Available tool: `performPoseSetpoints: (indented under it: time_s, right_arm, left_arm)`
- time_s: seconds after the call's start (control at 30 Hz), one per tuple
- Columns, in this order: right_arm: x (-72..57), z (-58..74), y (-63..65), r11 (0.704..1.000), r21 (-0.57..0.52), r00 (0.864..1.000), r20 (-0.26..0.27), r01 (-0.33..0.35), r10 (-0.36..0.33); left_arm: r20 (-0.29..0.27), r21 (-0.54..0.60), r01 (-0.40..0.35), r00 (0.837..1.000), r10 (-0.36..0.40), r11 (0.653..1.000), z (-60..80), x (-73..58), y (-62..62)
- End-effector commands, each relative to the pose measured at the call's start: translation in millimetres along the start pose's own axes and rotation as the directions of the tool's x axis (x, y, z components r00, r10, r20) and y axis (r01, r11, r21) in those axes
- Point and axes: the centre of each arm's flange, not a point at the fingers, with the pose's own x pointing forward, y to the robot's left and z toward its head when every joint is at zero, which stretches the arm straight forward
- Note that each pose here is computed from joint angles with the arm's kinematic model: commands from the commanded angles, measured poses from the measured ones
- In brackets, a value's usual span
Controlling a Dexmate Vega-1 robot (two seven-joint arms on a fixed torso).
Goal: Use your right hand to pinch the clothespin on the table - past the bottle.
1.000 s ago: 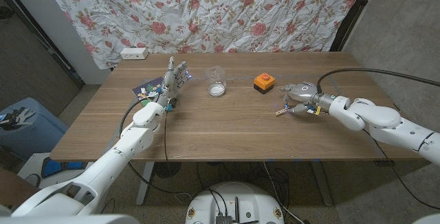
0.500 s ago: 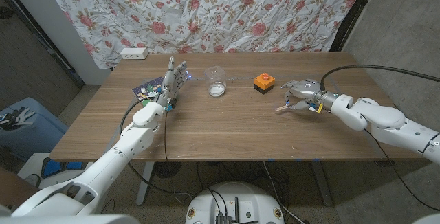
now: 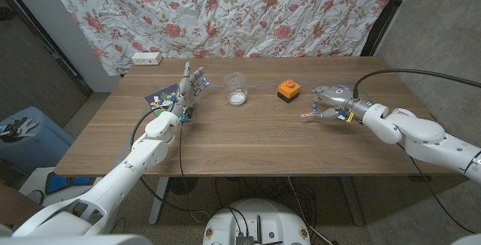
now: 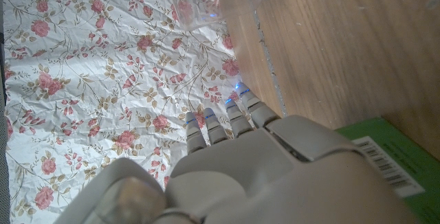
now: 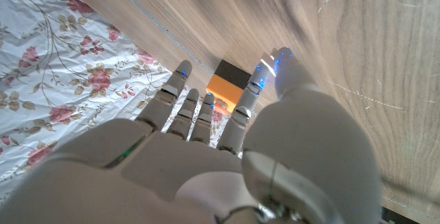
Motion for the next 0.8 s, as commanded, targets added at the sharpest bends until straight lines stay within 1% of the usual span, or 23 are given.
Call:
performPoseSetpoints:
  time_s: [0.03,0.4,0.8]
  right_arm:
    - [-3.0,2.7,0.2,0.993,0.113,0.999,-0.046,0.032,-0.026]
    - [-3.8,4.4,5.9,0.977,0.202,0.996,-0.074,0.073,-0.059]
    - [-4.0,4.1,15.9,0.934,0.336,0.99,-0.109,0.126,-0.095]
  left_arm:
    - [0.0,-0.001,0.0,1.0,0.0,1.0,-0.5,0.5,-0.7]
    - [0.0,-0.001,0.0,1.0,0.0,1.0,-0.6,0.6,-0.7]
    - [0.0,-0.001,0.0,1.0,0.0,1.0,-0.6,0.5,-0.4]
